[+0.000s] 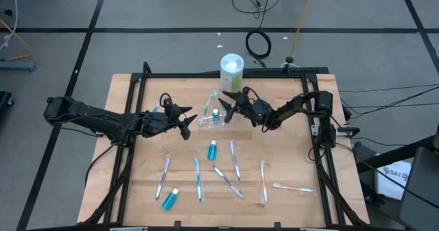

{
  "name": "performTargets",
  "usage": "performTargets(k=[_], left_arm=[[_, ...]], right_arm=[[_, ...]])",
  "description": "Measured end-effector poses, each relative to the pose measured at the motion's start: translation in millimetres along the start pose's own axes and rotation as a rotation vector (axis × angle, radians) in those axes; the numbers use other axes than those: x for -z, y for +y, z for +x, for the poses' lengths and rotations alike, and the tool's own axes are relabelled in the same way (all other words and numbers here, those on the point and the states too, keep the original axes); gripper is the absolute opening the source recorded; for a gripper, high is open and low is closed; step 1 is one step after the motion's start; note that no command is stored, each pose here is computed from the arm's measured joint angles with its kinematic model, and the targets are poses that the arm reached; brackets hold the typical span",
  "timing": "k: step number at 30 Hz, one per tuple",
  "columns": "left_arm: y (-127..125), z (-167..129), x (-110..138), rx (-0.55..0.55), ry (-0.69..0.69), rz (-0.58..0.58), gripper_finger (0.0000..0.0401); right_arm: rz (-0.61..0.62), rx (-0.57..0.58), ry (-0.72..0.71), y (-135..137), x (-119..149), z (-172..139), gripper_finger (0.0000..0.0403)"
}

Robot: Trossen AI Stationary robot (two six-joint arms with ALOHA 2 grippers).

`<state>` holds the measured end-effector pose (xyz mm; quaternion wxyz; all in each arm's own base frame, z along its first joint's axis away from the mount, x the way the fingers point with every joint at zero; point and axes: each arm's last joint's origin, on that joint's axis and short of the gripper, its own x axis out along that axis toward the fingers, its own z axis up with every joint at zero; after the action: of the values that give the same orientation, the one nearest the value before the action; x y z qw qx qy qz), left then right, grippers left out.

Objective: Pick & Place toothbrushing station
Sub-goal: Put the green toothbrush into the transparent organizer, then put the top left blue toothbrush into the transparent organizer

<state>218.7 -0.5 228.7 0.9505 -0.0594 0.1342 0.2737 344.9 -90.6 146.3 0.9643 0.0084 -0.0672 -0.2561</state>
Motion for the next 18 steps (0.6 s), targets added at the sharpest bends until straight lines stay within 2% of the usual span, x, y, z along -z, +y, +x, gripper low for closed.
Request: performTargets(k=[2,6,13,18], left_arm=[[0,0,2,-0.004,0.015,0.000,0.0191],[2,0,7,-0.017,0.059,-0.007,0.0191],[4,-1,15,-0.043,0.131,-0.029,0.0191],[6,-2,18,-0.058,0.163,-0.051,0.0191]], right_arm=[[-0.011,-0.005,-0.021,1,-9,0,0.0200],[-0.078,-0.021,0.063,5,-26,-6,0.0220],[-0.173,-0.098,0.413,13,-51,-34,0.0228],[-0.179,-0.140,0.522,21,-69,-56,0.0222]])
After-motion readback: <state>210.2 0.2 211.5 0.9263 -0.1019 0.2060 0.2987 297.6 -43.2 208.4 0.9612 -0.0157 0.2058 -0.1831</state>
